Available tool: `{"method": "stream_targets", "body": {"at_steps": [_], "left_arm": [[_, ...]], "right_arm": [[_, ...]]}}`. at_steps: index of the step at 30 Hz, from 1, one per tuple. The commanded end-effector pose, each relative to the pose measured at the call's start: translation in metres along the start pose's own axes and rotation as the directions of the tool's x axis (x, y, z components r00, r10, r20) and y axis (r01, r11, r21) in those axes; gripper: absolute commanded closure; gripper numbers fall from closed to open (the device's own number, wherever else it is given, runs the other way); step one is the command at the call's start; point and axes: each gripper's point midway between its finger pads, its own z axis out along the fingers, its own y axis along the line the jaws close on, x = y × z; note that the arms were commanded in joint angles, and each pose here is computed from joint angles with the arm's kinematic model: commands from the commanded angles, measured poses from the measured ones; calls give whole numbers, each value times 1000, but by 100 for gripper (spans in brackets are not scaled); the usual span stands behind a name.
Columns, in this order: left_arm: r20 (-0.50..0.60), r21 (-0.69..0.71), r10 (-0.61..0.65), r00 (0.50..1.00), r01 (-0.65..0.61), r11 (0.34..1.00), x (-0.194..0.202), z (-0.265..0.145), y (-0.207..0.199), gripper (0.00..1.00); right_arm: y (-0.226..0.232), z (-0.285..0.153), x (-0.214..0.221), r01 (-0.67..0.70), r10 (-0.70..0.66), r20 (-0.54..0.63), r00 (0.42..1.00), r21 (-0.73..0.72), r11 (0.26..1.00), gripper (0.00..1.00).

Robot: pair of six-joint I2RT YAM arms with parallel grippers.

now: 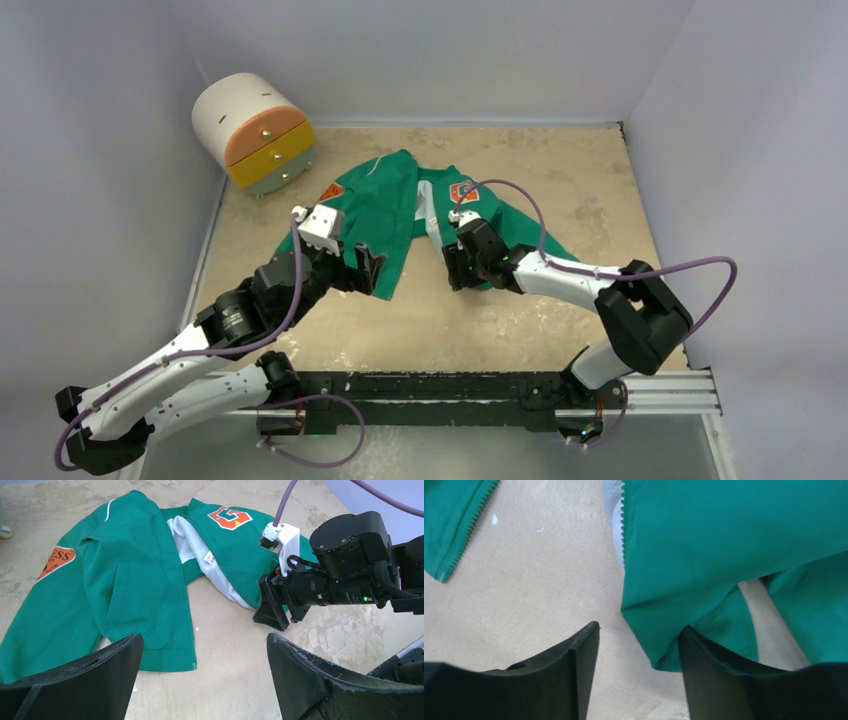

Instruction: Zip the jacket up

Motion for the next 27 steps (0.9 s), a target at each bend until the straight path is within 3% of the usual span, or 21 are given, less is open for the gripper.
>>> {"method": "stream_targets", "body": {"at_steps": [1, 5, 8, 13, 19, 27], "left_arm": [[22, 1, 3, 1000, -3, 1000, -5, -1, 0, 7], [20, -3, 3, 1000, -3, 1000, -5, -1, 1, 7], [21, -6, 3, 1000, -3, 1000, -5, -1, 1, 7], [24, -10, -5, 1000, 5, 1000, -5, -1, 2, 7], [29, -38, -54, 998, 55, 998, -6, 2, 3, 5], [-13, -23, -249, 968, 249, 968, 14, 27, -18, 1]], "right_arm": [[-5, -4, -25, -3, -2, 58, 998, 90, 996, 47], [-4, -4, -32, -16, 8, 75, 997, 98, 995, 69], [5, -3, -36, -26, 20, 81, 997, 74, 997, 99], [47, -13, -55, -85, 100, 128, 987, -122, 989, 100], [90, -42, -84, -175, 246, 180, 952, -337, 925, 100], [118, -73, -84, -144, 275, 239, 931, -452, 880, 100]]}}
